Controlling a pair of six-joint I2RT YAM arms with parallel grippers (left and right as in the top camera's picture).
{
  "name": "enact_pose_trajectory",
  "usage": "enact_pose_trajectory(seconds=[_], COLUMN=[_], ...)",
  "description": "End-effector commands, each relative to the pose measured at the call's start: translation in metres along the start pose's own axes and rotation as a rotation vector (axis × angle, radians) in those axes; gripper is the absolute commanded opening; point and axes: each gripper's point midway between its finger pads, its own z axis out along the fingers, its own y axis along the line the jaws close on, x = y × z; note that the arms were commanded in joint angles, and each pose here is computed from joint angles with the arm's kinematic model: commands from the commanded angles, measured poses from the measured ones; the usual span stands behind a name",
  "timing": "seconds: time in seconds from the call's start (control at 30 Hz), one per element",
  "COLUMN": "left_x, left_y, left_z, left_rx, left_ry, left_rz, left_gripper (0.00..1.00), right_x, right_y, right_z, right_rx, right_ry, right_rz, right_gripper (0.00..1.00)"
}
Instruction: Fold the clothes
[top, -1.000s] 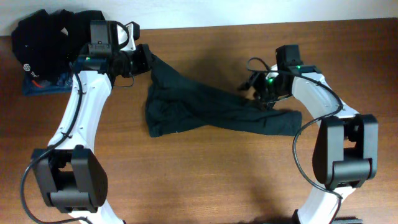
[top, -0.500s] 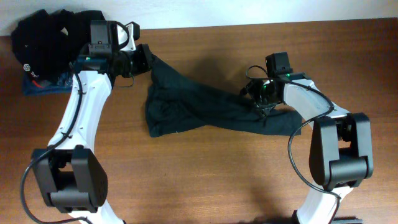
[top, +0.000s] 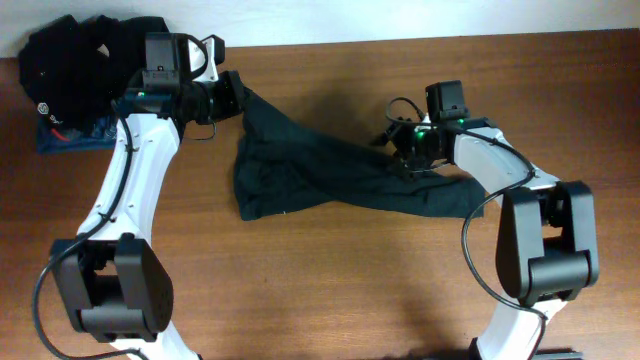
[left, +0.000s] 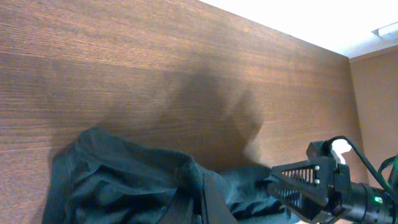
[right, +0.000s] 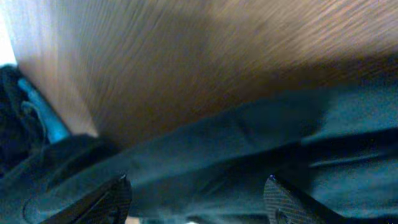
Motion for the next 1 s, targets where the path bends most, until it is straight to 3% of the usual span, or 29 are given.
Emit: enact_pose_trajectory(seconds=[0.0, 0.17, 0.4, 0.57, 0.97], left_x=[-0.014, -0.014, -0.013, -0.011, -0.011], left_y=[-0.01, -0.01, -0.01, -0.009, -0.008], left_z=[-0.016, -0.016, -0.016, -0.016, -0.016], left_rx=[0.003, 0.003, 0.001, -0.001, -0.004], left_ry=[-0.052, -0.049, -0.046, -0.04, -0.041], left_rz=[0.022, 0.02, 0.019, 0.015, 0.015], left_gripper=[0.01, 0.01, 0.01, 0.01, 0.01], right_x=[0.021, 0.021, 0.018, -0.007, -0.049], right_y=[0.014, -0.019, -0.022, -0.036, -0.063], right_z=[0.002, 0.005, 0.006, -0.003, -0.015], right_rx=[-0.013, 0.168, 0.187, 0.245, 0.3], right_ry=[0.043, -0.038, -0.066, -0.186, -0.281], right_rz=[-0.032, 0.066, 0.077, 0.107, 0.093], right_gripper=[0.74, 0.74, 0.74, 0.75, 0.78])
